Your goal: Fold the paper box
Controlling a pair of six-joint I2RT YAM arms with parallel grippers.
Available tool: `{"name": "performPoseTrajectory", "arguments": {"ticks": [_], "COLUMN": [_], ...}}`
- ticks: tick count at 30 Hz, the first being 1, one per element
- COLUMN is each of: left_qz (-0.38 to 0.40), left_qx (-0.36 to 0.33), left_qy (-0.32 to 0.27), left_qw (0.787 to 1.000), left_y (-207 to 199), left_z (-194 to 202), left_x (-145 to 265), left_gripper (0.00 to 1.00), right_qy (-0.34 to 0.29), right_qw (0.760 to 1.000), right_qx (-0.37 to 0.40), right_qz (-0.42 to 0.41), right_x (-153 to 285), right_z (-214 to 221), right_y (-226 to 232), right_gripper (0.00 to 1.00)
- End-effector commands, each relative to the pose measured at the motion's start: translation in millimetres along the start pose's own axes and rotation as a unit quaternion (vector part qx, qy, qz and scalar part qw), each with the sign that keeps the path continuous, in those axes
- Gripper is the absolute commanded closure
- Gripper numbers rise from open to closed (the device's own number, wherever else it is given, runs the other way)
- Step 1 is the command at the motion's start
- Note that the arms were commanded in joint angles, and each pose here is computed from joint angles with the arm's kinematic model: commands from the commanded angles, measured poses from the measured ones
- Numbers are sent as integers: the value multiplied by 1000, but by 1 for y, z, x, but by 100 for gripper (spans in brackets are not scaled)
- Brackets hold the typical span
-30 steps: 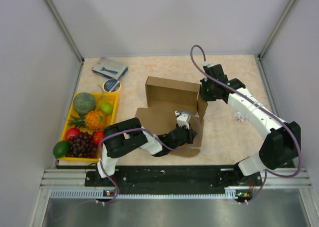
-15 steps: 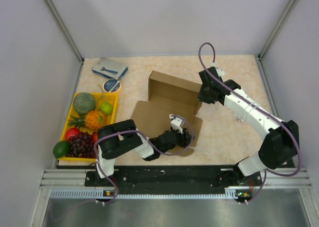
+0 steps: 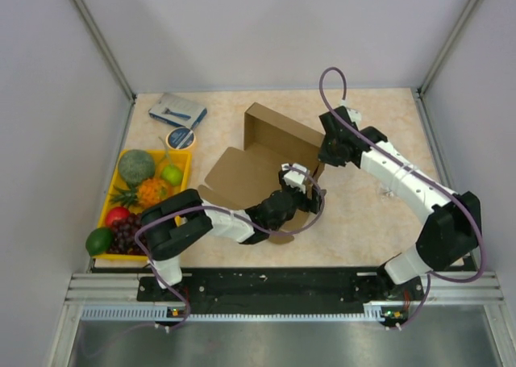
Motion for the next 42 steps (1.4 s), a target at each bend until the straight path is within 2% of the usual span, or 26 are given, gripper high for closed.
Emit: {"name": "performPoseTrajectory", "arguments": {"ticks": [1,6,10,11,12,13,14,15,18,21,23,24,26,27,28,29,30,31,34,42], "left_qz": [-42,-30,-13,-8,1,6,25,26,34,50,58,65,75,74,96,102,105,121,137,172], "left_qx": [-26,-40,-49,-50,-52,-51,-50,-50,-46,-50,-49,-47,-45,-44,-44,-43,-43,-43,-43,-49], "left_qy": [-5,-3,-8,-11,-9,-9,-11,-10,-7,-4,-1,4,8,7,10,14,15,23,27,61], "left_qw": [999,999,999,999,999,999,998,998,998,997,997,997,996,996,994,994,993,992,989,982], "left_y": [18,24,35,36,38,43,41,43,50,55,59,60,64,67,68,69,70,72,75,90], "left_z": [-6,-5,-6,-8,-6,-6,-7,-7,-4,-2,-3,-2,-2,-3,-3,0,-2,-1,-2,-4], "left_x": [-17,-31,-35,-35,-34,-34,-34,-34,-33,-31,-34,-34,-35,-36,-36,-37,-39,-40,-42,-47], "left_gripper": [27,38,57,65,69,71,80,85,95,96,97,97,97,98,98,98,98,98,98,99], "right_qy": [30,37,44,41,36,22,14,5,-18,-50,-45,-80,-63,-118,-140,-133,-152,-206,-232,-213], "right_qw": [999,999,997,997,995,995,994,991,980,968,962,954,949,929,914,909,902,887,870,833], "right_qx": [13,24,47,58,77,86,96,117,175,223,239,243,233,239,251,265,272,269,286,358], "right_qz": [-7,-18,-39,-43,-45,-48,-53,-59,-92,-107,-124,-156,-202,-255,-287,-293,-299,-312,-326,-364], "right_x": [0,3,8,10,11,17,20,24,41,51,44,47,34,49,52,36,33,38,18,-19], "right_z": [7,10,8,7,5,1,-2,-5,-18,-31,-32,-41,-32,-40,-36,-16,-13,-21,-16,-28], "right_y": [7,11,14,14,12,11,11,10,13,10,2,6,-9,-3,-3,-16,-19,-16,-21,-15], "right_gripper": [98,98,95,89,77,70,63,52,41,36,35,35,36,36,35,35,34,34,33,29]}}
Point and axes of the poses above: each gripper's point midway between its finger pads, its own x axis back along the fingers, its own y axis along the line the jaws close on, z = x × y, the point moved 7 cm from there along x, back along the fingers, and after that the axes turned 7 degrees about -x, right-handed, at the moved point
